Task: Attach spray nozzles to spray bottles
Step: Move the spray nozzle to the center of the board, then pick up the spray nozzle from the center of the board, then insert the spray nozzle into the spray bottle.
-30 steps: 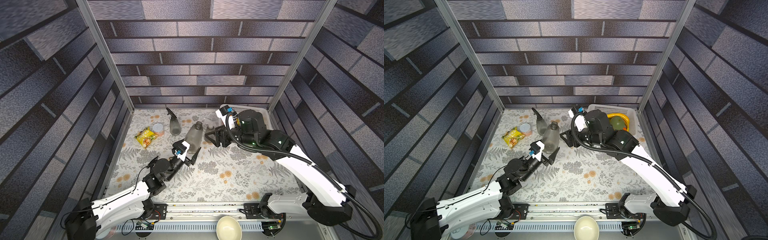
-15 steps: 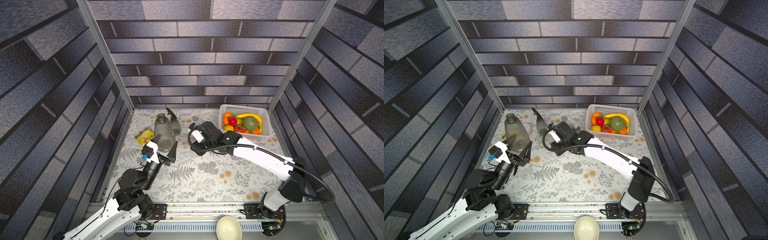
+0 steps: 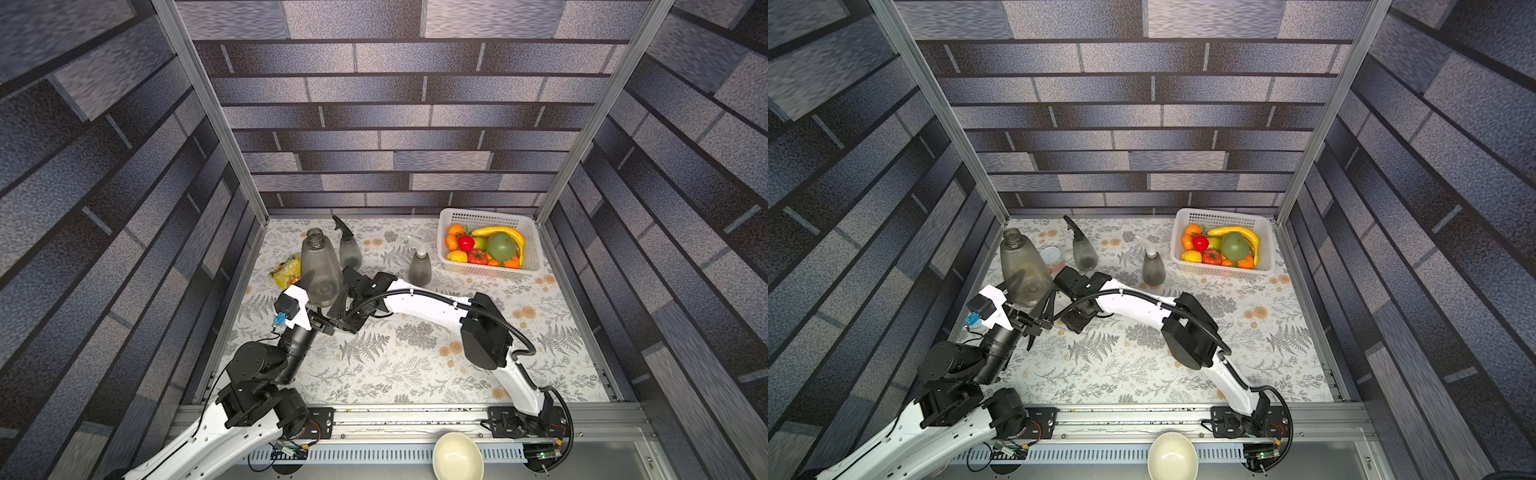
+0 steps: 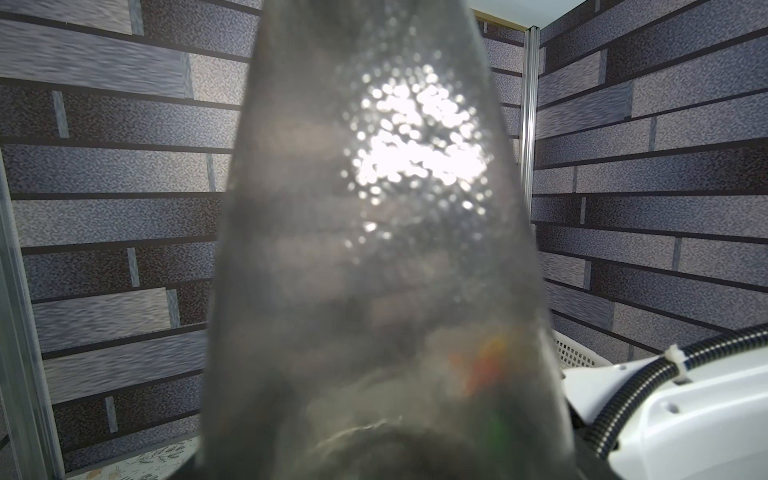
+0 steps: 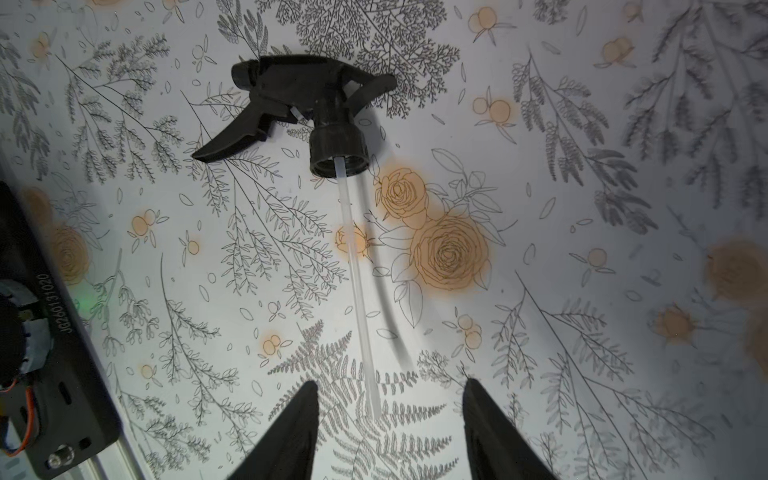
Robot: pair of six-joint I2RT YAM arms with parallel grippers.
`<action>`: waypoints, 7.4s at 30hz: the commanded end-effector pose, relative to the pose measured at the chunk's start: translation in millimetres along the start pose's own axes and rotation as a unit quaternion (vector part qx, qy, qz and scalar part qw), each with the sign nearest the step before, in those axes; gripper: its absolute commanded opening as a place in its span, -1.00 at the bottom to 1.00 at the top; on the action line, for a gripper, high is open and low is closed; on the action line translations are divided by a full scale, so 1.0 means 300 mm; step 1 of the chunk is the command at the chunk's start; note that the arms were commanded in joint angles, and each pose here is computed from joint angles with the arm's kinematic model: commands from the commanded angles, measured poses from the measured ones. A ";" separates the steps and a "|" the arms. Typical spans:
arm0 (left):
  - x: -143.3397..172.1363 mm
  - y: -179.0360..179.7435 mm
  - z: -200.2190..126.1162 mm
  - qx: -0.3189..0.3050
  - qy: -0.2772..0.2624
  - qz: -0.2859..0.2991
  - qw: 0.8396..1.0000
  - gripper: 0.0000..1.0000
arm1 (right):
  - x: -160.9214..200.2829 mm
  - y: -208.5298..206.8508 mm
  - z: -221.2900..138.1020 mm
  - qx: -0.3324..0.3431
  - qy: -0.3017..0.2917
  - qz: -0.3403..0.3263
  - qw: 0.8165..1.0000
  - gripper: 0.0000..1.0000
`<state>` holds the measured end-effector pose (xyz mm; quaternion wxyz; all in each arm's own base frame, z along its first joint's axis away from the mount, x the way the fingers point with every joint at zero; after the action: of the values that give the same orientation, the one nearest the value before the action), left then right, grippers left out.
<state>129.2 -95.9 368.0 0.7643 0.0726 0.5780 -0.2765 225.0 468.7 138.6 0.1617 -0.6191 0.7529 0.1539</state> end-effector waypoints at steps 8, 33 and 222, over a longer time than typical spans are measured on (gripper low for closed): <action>-0.003 -0.005 -0.004 0.005 -0.002 0.003 1.000 0.63 | 0.031 0.036 0.152 -0.037 0.058 -0.001 0.998 -0.14; 0.150 -0.052 0.077 0.038 0.034 -0.052 0.997 0.63 | 0.588 0.081 -0.176 0.066 0.095 0.272 0.955 -0.62; 0.324 -0.230 0.284 0.154 -0.010 -0.081 0.985 0.61 | 0.181 0.014 -0.848 0.291 -0.400 0.144 0.857 -0.45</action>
<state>187.1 -224.2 241.3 0.6387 0.1659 0.6428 -0.3890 198.1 300.5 388.3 0.6501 -0.2851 0.6410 0.2918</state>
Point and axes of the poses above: each gripper's point midway between its finger pads, its own z axis out along the fingers, its own y axis along the line the jaws close on, x = y × z, the point moved 7 cm from there along -z, back along the fingers, and after that the axes turned 15 degrees about -z, right-handed, at the moved point
